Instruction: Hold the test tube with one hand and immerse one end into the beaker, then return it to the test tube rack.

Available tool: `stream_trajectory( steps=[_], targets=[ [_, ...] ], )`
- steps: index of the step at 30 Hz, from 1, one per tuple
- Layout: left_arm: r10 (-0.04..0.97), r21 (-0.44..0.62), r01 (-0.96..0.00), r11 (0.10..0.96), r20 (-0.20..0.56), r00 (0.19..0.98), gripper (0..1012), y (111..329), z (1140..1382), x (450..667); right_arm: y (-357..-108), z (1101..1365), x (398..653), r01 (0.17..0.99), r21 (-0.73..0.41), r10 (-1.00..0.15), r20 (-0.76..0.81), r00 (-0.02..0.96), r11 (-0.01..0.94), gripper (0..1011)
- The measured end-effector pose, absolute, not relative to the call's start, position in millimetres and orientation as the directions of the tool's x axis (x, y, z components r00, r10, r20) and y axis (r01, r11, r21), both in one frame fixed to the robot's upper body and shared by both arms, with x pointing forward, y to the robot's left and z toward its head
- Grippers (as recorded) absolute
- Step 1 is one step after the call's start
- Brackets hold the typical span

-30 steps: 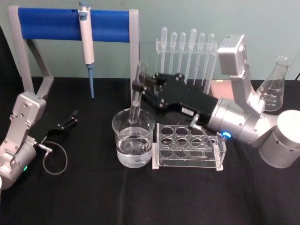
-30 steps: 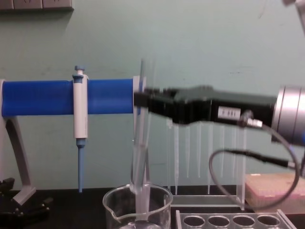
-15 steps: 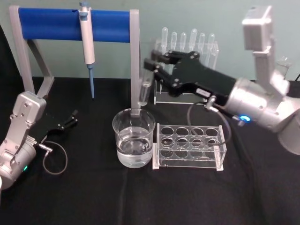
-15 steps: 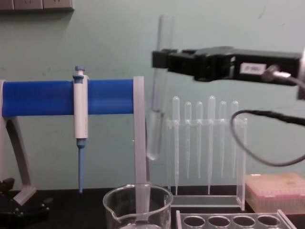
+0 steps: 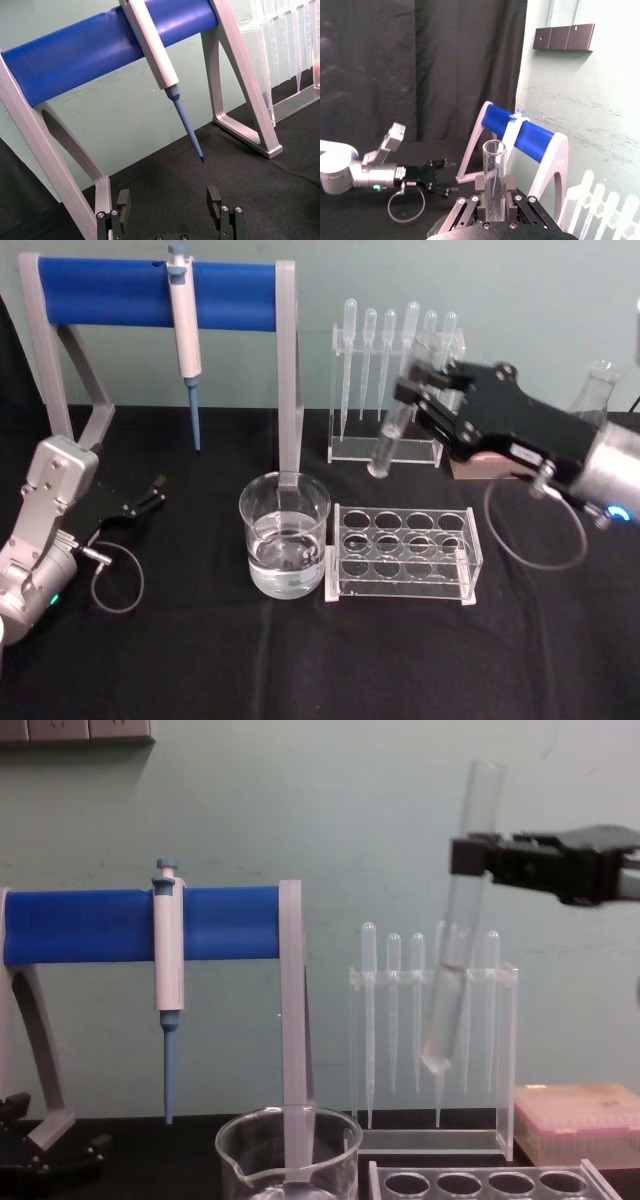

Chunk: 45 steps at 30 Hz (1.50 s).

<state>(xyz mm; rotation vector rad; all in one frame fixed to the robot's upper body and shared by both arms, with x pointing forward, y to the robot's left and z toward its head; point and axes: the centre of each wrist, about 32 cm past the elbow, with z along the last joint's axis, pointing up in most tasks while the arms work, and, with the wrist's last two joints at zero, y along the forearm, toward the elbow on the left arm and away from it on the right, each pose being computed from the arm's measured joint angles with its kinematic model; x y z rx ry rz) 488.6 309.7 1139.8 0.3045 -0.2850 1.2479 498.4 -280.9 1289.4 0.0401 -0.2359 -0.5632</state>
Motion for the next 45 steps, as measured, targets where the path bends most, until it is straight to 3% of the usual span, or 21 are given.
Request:
stream_trajectory(
  steps=[14, 45],
  targets=[
    [0.880, 0.070, -0.955, 0.287, 0.374, 0.292, 1000, 309.7, 1139.8, 488.6, -297.4, 1260.8, 484.5, 0.518, 0.076, -0.521, 0.204, 0.829, 0.852, 222],
    [0.880, 0.070, -0.955, 0.287, 0.374, 0.292, 1000, 309.7, 1139.8, 488.6, -295.5, 1226.1, 486.5, 0.542, 0.012, -0.538, 0.152, 0.829, 0.840, 222]
  ],
)
